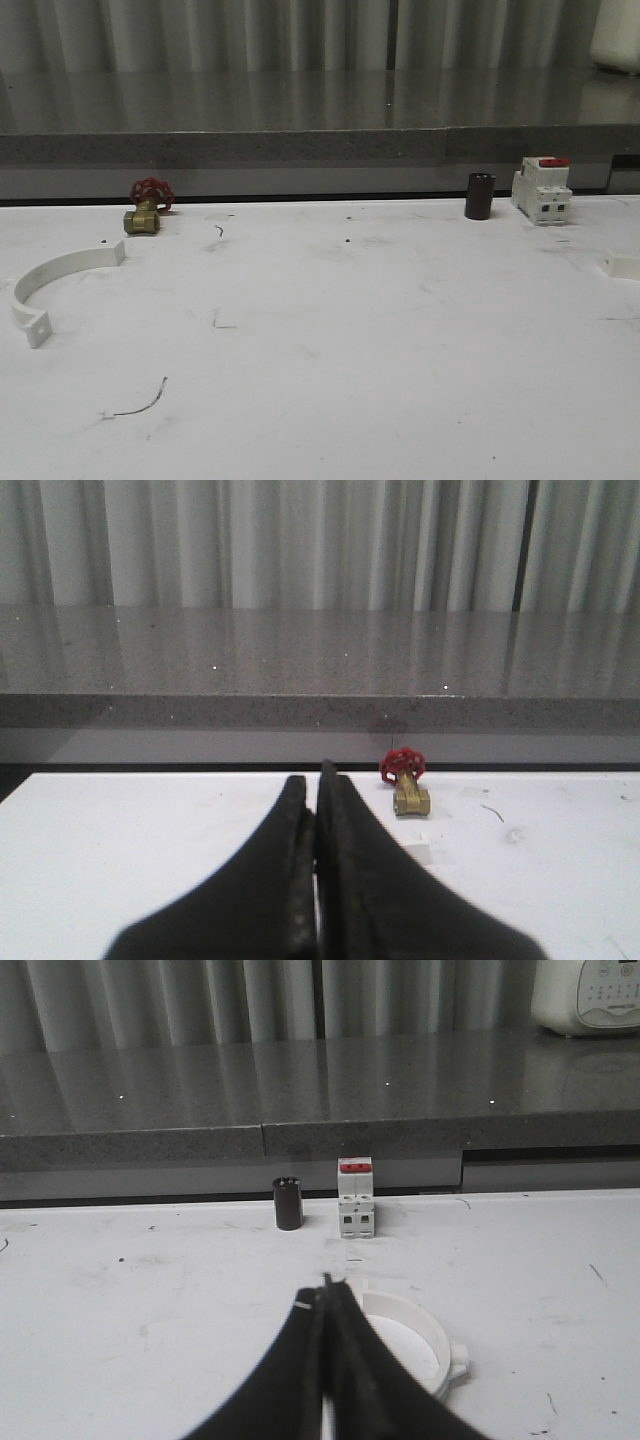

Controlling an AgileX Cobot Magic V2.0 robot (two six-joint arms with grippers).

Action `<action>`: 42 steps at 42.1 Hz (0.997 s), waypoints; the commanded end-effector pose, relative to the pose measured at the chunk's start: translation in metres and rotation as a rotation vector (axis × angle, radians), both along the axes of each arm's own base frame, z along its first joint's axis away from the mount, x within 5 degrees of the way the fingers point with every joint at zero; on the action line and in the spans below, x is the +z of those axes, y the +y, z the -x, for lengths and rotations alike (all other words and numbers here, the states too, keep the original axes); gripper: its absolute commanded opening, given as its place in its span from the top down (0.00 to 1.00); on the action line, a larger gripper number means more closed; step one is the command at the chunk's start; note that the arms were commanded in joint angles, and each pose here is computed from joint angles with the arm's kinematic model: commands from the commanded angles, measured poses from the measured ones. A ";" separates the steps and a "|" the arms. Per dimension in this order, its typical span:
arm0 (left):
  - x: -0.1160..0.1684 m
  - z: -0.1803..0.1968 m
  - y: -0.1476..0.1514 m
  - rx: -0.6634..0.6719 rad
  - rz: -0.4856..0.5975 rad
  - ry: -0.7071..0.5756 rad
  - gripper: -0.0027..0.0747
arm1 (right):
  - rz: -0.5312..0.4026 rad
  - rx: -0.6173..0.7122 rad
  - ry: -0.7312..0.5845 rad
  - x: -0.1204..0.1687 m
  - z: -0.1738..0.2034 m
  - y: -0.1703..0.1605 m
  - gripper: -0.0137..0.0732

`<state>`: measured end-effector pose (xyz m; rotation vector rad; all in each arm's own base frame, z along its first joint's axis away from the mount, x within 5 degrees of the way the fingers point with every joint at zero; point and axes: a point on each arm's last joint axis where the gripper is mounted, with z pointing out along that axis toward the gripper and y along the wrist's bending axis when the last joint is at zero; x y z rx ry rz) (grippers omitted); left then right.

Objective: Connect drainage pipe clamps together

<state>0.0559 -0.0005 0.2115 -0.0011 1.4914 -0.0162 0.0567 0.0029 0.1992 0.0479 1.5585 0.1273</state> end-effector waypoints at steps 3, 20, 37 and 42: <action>0.029 0.006 0.001 0.001 0.035 -0.155 0.99 | 0.002 -0.010 -0.144 0.033 0.007 -0.001 0.92; 0.145 0.014 -0.001 -0.013 -0.011 -0.039 0.99 | 0.033 -0.003 -0.053 0.145 0.017 -0.001 0.92; 0.148 -0.052 -0.002 -0.019 -0.027 0.346 0.99 | 0.069 -0.002 0.312 0.153 -0.046 0.001 0.92; 0.139 -0.071 -0.002 -0.020 -0.027 0.426 0.99 | 0.072 0.000 0.385 0.145 -0.063 0.002 0.92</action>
